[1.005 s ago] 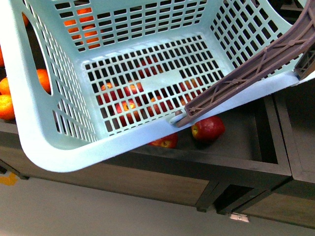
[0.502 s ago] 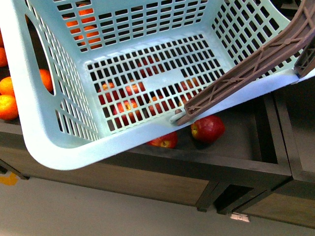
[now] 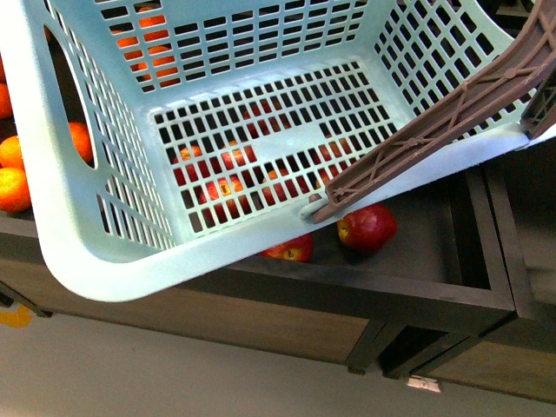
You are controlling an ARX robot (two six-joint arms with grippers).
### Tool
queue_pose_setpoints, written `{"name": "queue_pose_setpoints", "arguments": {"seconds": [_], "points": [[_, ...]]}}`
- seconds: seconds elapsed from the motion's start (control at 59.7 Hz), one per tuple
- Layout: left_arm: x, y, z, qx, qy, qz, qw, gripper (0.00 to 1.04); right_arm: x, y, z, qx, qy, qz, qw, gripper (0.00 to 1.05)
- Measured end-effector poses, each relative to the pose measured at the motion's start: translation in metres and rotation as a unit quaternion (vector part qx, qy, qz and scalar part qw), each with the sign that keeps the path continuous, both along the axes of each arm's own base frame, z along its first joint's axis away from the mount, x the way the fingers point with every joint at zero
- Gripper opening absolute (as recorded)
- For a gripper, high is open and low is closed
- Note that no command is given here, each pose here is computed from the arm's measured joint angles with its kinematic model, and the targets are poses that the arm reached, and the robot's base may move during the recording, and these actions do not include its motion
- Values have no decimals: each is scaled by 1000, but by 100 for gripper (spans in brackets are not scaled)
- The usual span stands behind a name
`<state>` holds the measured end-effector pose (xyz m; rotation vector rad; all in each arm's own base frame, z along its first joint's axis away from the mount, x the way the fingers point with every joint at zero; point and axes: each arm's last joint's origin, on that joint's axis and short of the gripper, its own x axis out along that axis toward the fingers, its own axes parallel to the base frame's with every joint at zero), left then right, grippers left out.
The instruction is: Pick mango and avocado into basket
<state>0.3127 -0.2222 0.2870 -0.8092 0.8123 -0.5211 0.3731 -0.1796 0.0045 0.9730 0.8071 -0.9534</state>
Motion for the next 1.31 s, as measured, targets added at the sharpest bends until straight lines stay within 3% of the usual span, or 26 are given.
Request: {"name": "queue_pose_setpoints", "arguments": {"seconds": [1.306], "points": [[0, 0, 0, 0, 0, 0, 1000, 16, 45, -41, -51, -2, 33, -24, 999, 96]]}}
